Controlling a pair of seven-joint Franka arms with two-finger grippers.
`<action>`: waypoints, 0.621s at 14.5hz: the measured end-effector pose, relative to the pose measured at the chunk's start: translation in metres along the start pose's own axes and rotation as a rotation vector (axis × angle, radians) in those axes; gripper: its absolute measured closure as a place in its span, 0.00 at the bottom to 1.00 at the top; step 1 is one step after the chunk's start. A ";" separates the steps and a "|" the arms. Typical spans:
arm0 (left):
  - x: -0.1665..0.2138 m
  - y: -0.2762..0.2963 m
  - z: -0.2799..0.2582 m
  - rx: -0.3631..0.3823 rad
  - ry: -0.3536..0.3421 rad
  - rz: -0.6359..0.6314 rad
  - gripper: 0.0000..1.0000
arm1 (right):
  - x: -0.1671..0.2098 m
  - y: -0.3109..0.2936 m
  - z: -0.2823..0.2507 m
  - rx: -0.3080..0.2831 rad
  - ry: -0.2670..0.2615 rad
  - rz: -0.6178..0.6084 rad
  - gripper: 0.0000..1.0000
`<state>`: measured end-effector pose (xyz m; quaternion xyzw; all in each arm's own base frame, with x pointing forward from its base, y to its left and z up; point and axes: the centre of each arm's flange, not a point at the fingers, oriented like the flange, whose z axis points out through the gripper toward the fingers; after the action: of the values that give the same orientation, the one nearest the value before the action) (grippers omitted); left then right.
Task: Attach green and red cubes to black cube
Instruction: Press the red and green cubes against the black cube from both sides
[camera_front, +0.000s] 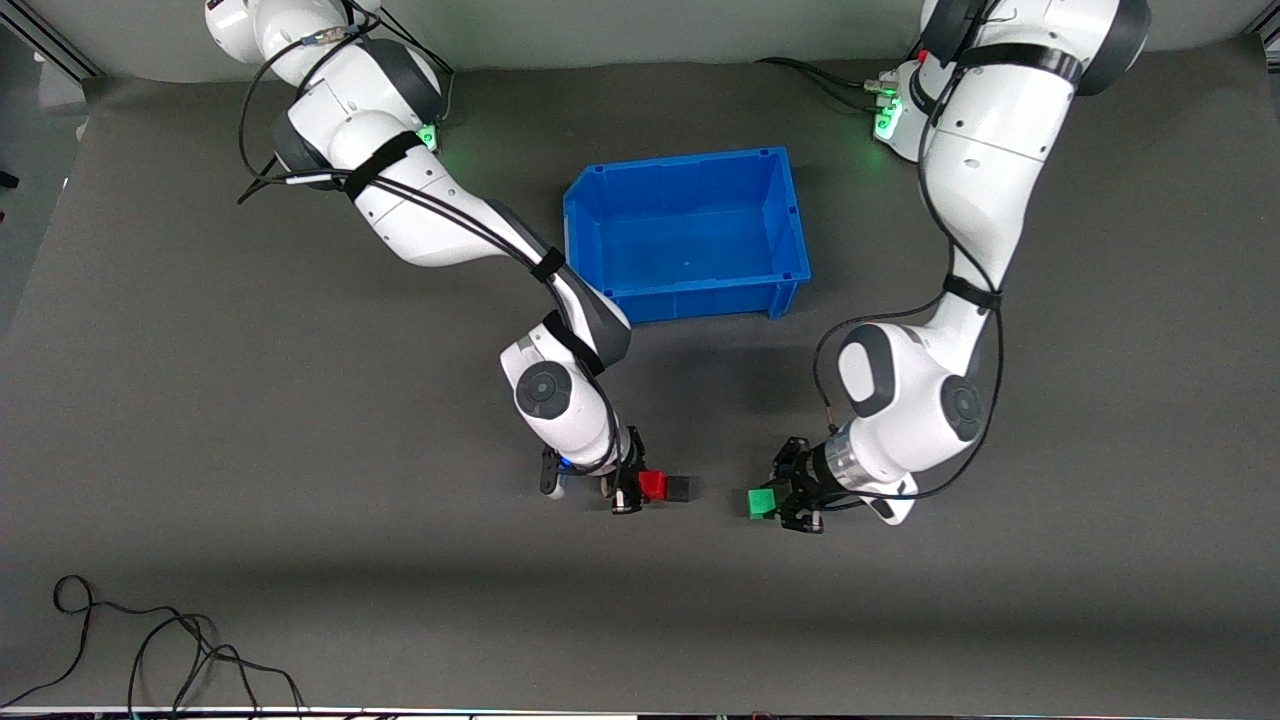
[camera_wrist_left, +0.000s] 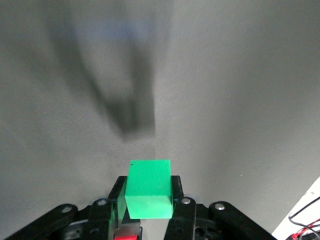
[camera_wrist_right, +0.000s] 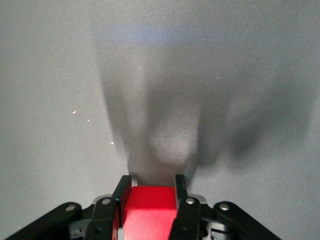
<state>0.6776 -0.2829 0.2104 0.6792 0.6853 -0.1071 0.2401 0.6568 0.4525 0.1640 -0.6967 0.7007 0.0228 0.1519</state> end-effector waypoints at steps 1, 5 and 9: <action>-0.005 -0.006 0.010 -0.004 0.005 -0.002 0.63 | -0.002 0.001 0.000 -0.002 0.005 -0.016 0.61; -0.022 -0.023 0.033 0.003 0.012 0.002 0.63 | -0.004 0.003 0.000 -0.007 0.010 -0.042 0.61; -0.036 -0.029 0.037 0.007 0.006 -0.007 0.63 | -0.004 0.003 0.000 -0.007 0.010 -0.046 0.61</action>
<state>0.6548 -0.3333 0.1908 0.6780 0.6879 -0.1084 0.2353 0.6541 0.4564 0.1646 -0.7134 0.6850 0.0181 0.1463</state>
